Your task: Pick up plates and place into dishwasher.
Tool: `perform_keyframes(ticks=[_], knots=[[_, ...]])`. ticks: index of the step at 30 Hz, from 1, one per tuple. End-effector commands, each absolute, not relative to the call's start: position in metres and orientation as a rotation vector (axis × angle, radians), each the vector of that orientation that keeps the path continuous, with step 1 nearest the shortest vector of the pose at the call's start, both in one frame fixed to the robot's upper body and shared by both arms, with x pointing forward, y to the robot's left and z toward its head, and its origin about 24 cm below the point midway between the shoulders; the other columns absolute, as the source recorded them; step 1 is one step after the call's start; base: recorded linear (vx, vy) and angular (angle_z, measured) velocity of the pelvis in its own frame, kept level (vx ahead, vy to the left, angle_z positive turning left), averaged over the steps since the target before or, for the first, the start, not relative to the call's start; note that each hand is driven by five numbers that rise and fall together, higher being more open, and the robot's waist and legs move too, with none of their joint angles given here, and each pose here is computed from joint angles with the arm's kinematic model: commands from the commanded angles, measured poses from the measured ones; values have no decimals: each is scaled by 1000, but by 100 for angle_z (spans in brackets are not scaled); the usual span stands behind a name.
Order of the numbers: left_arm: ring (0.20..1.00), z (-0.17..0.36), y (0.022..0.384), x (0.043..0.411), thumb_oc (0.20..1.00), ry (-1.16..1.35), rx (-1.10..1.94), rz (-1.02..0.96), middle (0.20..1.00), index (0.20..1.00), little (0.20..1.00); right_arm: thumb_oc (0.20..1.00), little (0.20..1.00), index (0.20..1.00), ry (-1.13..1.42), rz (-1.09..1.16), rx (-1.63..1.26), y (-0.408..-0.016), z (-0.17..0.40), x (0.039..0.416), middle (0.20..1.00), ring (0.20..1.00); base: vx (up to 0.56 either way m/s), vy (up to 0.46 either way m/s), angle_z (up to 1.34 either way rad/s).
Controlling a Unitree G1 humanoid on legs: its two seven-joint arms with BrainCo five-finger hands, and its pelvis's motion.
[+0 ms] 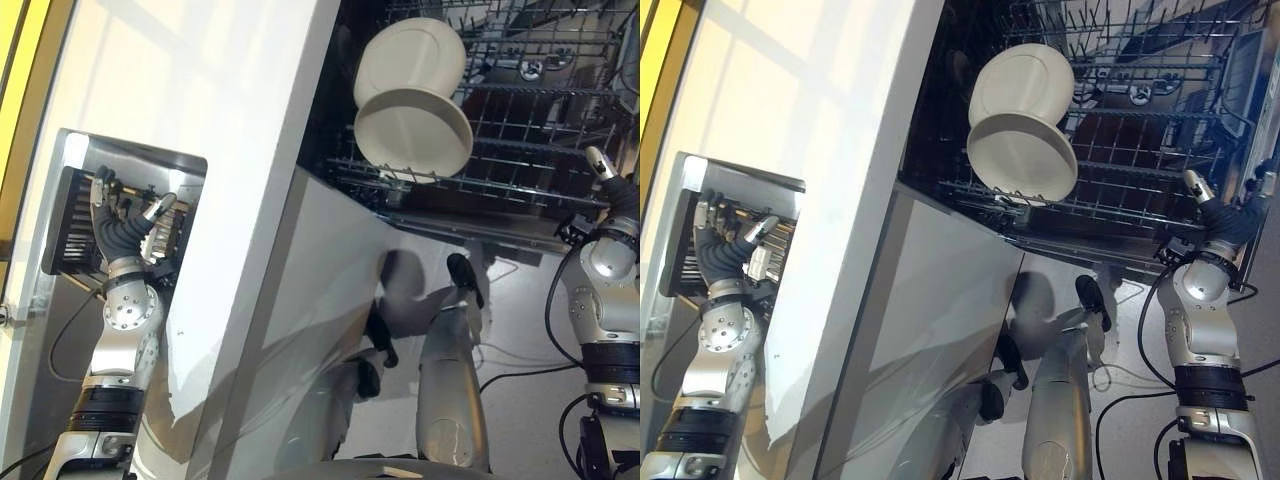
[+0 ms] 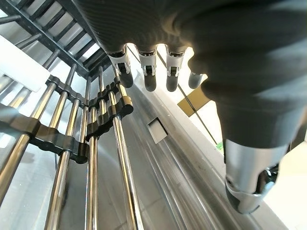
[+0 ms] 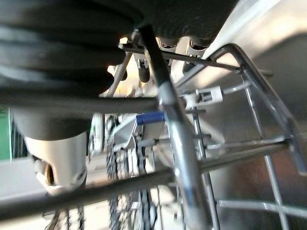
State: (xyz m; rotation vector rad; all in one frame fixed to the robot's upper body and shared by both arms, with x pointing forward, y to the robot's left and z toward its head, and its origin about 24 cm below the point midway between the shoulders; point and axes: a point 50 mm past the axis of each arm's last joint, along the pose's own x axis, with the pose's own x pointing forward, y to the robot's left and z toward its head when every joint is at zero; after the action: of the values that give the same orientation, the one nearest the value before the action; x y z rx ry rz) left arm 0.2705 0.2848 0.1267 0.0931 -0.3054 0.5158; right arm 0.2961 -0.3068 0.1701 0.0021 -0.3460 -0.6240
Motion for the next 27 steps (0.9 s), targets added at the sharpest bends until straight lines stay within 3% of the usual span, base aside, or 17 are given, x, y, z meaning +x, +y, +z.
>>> perform_keyframes(ticks=[1,13,27], knots=[[1000,132,269,271,1000,-353,39,504,1000,1000,1000,1000,1000,1000,-412,-310,35,-247,197,327,1000,1000,2,17,3],[1000,134,263,270,1000,-365,43,489,1000,1000,1000,1000,1000,1000,-428,-225,45,-207,203,336,1000,1000,2,36,6],[1000,142,261,266,1000,-404,86,436,1000,1000,1000,1000,1000,1000,-527,-241,63,-189,234,341,1000,1000,19,17,32]])
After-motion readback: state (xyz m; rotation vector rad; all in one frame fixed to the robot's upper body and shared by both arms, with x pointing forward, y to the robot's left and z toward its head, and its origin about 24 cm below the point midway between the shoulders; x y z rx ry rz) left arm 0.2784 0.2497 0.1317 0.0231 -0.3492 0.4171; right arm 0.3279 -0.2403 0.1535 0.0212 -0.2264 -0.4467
